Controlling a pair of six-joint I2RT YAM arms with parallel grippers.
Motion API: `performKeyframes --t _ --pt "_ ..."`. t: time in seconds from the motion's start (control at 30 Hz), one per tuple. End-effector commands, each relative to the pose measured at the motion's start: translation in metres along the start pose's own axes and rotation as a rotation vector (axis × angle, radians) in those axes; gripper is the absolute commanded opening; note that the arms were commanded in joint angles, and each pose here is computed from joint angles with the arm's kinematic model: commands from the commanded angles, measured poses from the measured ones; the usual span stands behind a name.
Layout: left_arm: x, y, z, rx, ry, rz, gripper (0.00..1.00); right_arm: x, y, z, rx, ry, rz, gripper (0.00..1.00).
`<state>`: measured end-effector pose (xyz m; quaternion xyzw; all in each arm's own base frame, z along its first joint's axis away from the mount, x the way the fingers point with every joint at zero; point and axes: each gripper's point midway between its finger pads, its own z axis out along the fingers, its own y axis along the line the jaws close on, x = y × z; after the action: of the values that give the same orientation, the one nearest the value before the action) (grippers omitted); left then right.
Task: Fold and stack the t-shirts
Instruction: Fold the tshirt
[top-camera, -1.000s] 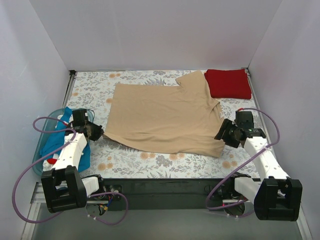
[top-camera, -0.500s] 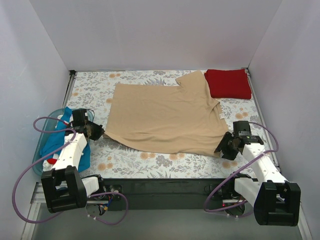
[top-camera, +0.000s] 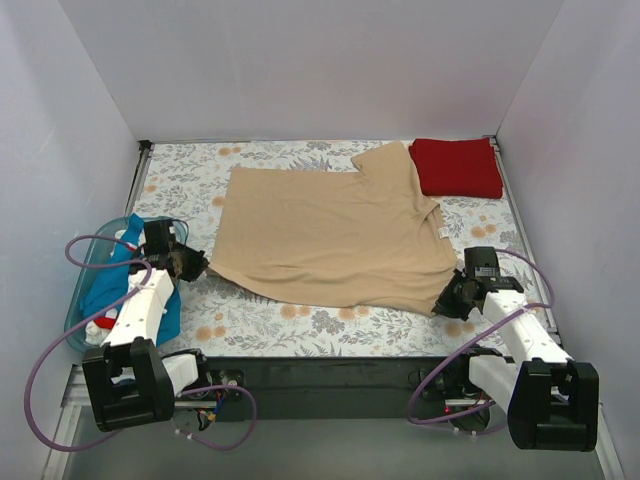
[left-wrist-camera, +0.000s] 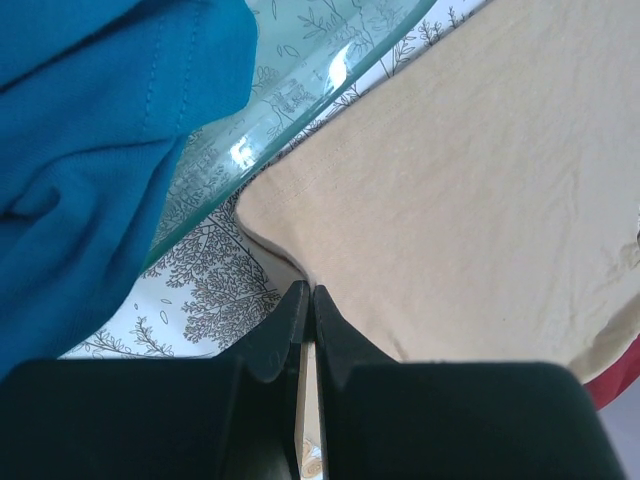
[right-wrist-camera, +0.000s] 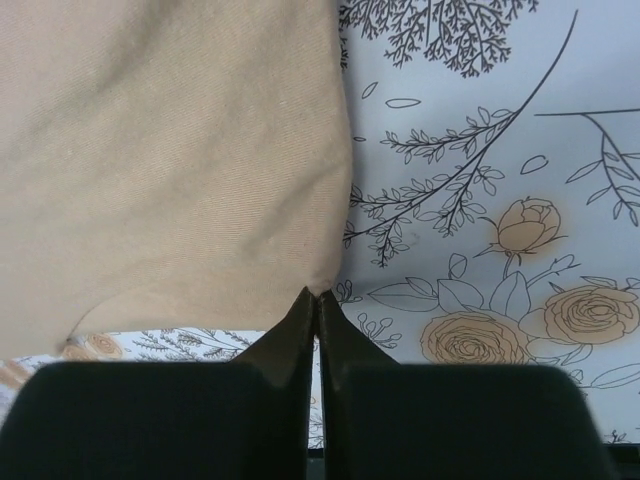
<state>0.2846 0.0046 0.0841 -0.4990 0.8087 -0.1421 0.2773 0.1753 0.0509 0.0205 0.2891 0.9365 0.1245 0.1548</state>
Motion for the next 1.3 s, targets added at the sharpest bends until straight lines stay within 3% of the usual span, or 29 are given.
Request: performKeyframes --t 0.0,0.33,0.57,0.87,1.27 --pt "-0.001 0.003 -0.009 0.002 -0.018 -0.004 0.00 -0.015 0.013 -0.006 -0.045 -0.057 -0.022 0.03" --pt "0.014 0.029 -0.015 -0.067 0.003 -0.045 0.00 -0.032 0.006 -0.044 -0.053 -0.076 -0.048 0.01" --pt "0.018 0.033 -0.011 -0.087 0.020 -0.053 0.00 -0.039 0.009 -0.045 -0.060 -0.068 -0.055 0.01" --pt "-0.010 -0.014 0.009 -0.017 0.022 -0.007 0.00 -0.071 0.056 -0.037 -0.246 -0.049 -0.123 0.01" --pt "-0.027 -0.049 0.044 -0.009 0.041 -0.012 0.00 -0.131 0.085 -0.017 -0.278 -0.106 -0.153 0.01"
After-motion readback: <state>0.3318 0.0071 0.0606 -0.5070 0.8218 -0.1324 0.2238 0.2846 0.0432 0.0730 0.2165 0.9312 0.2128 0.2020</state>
